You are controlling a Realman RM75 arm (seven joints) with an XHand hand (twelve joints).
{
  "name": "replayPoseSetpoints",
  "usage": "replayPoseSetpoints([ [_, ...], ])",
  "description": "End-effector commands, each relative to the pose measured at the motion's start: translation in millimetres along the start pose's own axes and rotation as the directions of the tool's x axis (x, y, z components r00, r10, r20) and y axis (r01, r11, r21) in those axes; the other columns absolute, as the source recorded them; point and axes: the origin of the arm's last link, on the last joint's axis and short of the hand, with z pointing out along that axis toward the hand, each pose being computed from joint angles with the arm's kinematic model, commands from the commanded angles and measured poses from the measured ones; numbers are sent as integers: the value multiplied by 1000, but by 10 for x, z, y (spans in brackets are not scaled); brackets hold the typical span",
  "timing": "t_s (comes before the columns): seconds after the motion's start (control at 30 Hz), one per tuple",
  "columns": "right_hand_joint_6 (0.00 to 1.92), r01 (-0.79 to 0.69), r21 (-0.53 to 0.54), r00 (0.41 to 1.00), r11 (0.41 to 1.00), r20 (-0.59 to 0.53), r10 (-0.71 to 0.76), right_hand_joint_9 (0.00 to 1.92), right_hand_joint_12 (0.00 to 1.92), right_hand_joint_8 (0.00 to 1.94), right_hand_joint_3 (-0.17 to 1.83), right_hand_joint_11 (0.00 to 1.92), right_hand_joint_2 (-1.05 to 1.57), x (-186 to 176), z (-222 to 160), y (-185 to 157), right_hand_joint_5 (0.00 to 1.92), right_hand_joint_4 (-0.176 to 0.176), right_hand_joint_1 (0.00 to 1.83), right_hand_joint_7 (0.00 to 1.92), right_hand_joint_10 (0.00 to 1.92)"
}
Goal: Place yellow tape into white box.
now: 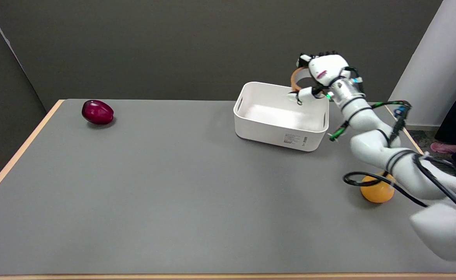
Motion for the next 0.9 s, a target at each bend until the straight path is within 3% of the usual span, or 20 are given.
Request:
replayPoseSetpoints([
  [0.03, 388, -166, 132, 975, 977, -128, 183, 350, 1555, 356, 973, 423, 536, 223, -705, 284, 108, 120, 267, 248, 779],
  [0.23, 248, -265, 175, 944, 948, -152, 292, 199, 1467, 216, 945, 305, 481, 364, -710, 18, 82, 109, 168, 114, 661],
  [0.47, 225, -286, 191, 918, 939, -224, 326, 167, 1399, 181, 933, 244, 473, 564, -714, -239, 76, 104, 154, 103, 640],
  [0.63, 221, -443, 96, 839, 891, -307, 450, 154, 1343, 184, 936, 216, 478, 747, -672, 79, 74, 102, 138, 102, 619],
  [0.8, 126, -581, -4, 760, 814, -363, 540, 84, 1081, 86, 994, 189, 524, 747, -764, 511, 87, 92, 217, 115, 601],
  [0.9, 239, -608, -30, 739, 793, -386, 552, 83, 1181, 212, 932, 87, 538, 721, -834, 601, 22, 93, 139, 49, 562],
])
